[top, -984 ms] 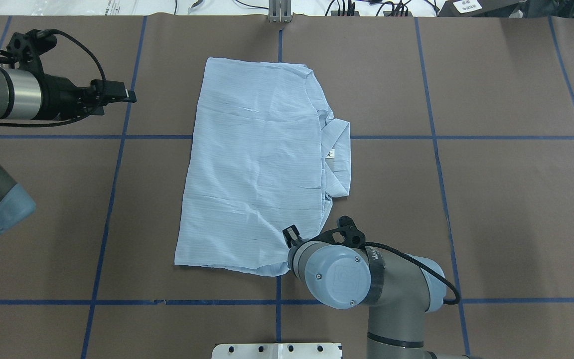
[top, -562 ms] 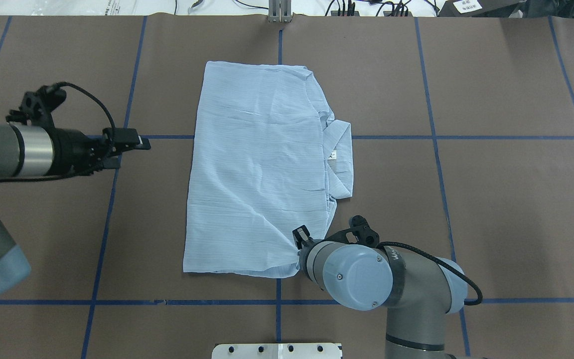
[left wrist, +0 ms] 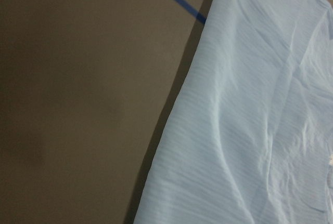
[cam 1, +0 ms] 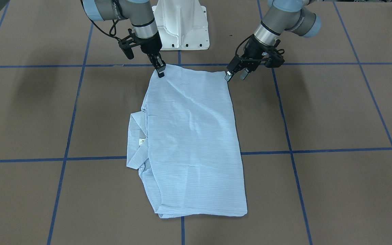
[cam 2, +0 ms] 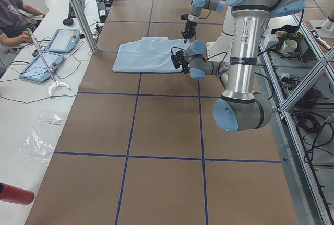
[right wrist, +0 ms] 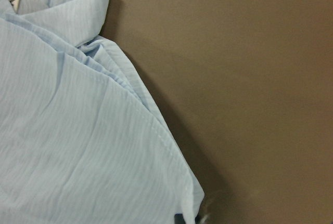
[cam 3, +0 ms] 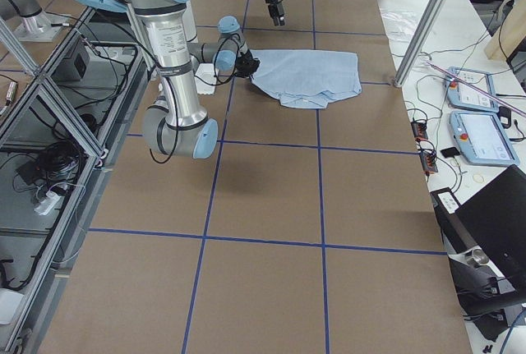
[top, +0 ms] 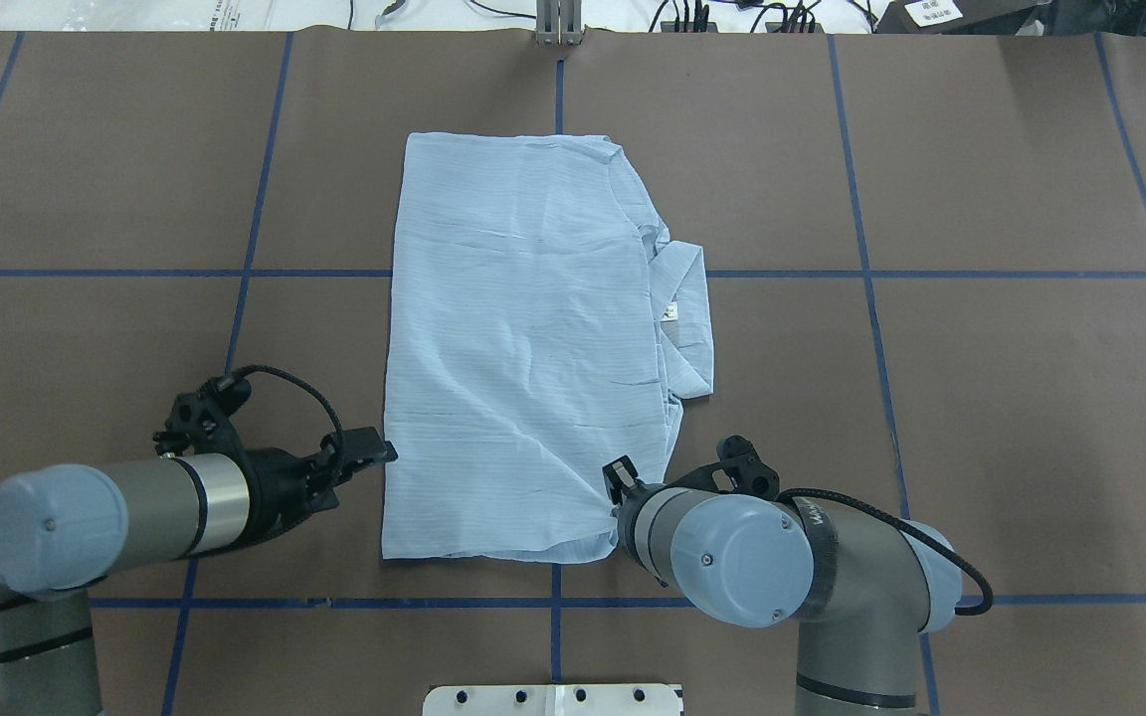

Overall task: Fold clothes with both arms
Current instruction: 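Lower the left gripper to the other near corner and grasp it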

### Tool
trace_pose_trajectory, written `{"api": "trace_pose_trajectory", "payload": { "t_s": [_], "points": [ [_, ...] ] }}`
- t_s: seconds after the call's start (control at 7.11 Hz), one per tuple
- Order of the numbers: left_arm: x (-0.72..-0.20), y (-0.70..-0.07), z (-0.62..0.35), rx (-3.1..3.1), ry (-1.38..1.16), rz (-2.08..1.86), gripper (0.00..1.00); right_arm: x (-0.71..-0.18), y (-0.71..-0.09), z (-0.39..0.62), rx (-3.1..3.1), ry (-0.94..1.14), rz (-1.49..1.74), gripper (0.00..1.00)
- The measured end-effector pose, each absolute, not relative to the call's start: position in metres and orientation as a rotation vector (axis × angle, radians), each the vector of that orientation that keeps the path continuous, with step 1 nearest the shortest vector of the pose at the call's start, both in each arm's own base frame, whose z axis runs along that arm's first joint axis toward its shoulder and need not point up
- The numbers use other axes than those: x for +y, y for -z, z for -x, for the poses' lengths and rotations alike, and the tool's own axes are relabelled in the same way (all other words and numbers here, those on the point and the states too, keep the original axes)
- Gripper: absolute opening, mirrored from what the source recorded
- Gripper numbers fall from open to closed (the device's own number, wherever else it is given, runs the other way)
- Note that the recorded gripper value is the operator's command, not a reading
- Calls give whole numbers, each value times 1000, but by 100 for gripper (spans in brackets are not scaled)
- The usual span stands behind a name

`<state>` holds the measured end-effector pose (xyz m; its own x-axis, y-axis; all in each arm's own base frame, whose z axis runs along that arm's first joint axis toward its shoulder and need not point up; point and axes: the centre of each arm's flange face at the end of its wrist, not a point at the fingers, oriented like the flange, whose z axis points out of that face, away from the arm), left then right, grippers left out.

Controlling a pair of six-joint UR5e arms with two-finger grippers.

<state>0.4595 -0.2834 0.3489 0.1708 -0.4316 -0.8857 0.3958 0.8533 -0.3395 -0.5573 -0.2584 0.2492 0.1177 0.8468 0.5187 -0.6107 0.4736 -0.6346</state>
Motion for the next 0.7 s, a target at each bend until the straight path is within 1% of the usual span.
{"api": "trace_pose_trajectory", "payload": {
  "t_s": [0.14,0.42,0.56,0.7],
  "points": [
    [-265,-350,-478,1242,589,60,85,-258,-249,557,-972,-1088,293,0],
    [-244,-356,-496,1208,572,86,68,-258,-249,557,-973,-1087,293,0],
    [-239,-357,-500,1202,567,92,67,-258,-249,557,-973,-1087,293,0],
    [-237,-358,-503,1198,564,96,54,-258,-249,557,-974,-1086,293,0]
  ]
}}
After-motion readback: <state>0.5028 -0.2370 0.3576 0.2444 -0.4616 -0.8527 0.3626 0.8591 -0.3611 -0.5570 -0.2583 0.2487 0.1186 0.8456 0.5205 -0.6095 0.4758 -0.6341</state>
